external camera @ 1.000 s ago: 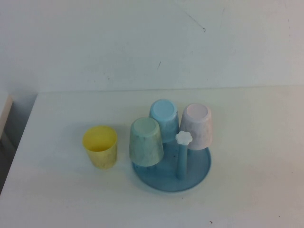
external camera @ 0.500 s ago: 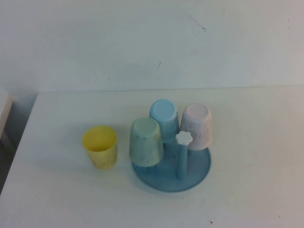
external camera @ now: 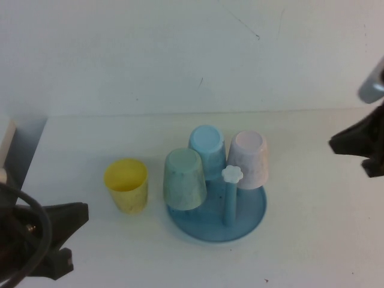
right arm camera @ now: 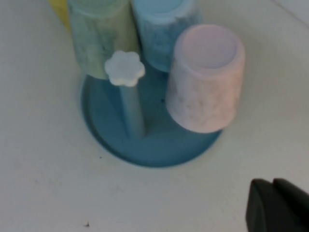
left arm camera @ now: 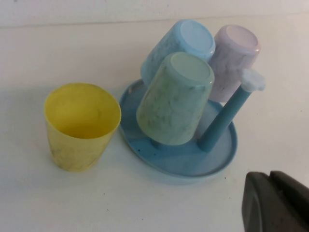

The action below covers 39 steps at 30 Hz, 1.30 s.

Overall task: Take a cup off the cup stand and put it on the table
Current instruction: Pick up the cup from the rack

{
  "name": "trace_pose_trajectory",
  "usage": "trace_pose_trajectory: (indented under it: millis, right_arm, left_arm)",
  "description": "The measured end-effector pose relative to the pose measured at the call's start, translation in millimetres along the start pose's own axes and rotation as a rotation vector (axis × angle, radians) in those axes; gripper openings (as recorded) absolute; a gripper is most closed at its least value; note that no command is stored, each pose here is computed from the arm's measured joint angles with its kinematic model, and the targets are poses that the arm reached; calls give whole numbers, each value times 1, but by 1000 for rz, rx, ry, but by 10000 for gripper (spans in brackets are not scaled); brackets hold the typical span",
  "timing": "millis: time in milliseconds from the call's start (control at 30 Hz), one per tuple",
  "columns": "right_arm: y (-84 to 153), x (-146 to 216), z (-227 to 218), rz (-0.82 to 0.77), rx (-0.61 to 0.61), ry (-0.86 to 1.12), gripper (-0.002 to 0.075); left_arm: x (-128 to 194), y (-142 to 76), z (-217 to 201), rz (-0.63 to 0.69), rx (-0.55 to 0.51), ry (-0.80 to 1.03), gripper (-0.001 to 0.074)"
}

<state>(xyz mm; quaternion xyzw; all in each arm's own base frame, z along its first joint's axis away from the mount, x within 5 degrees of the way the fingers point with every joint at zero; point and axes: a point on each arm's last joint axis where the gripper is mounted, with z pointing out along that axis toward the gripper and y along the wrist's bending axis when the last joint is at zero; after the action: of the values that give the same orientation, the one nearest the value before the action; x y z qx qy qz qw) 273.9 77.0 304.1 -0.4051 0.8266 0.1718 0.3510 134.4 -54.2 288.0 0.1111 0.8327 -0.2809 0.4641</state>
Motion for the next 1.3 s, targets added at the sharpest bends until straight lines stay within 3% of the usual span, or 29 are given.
trace_pose_trajectory:
  millis: [267,367,467,567,667,1100,1233,1300]
  right_arm:
    - [5,-51,72,-253,-97,113,0]
    - [4,-66,83,-310,-98,116,70]
    - [2,-74,90,-323,-108,114,272]
    - [-3,-77,100,-323,-109,114,547]
    - [-7,-78,110,-311,-120,120,652]
    - [-23,-67,156,-272,-144,161,688]
    - [-24,-63,162,-263,-152,175,576]
    - [-24,-63,162,-261,-152,173,564]
  left_arm:
    - [-2,5,8,60,-1,6,-2]
    - [-2,5,8,72,0,5,-2]
    - [-3,5,8,77,0,3,-2]
    - [-3,5,8,77,0,3,-2]
    - [-3,5,8,77,0,3,-2]
    - [-3,6,8,94,-7,5,-2]
    - [-2,5,8,99,3,12,-2]
    - [-2,4,8,99,10,17,-2]
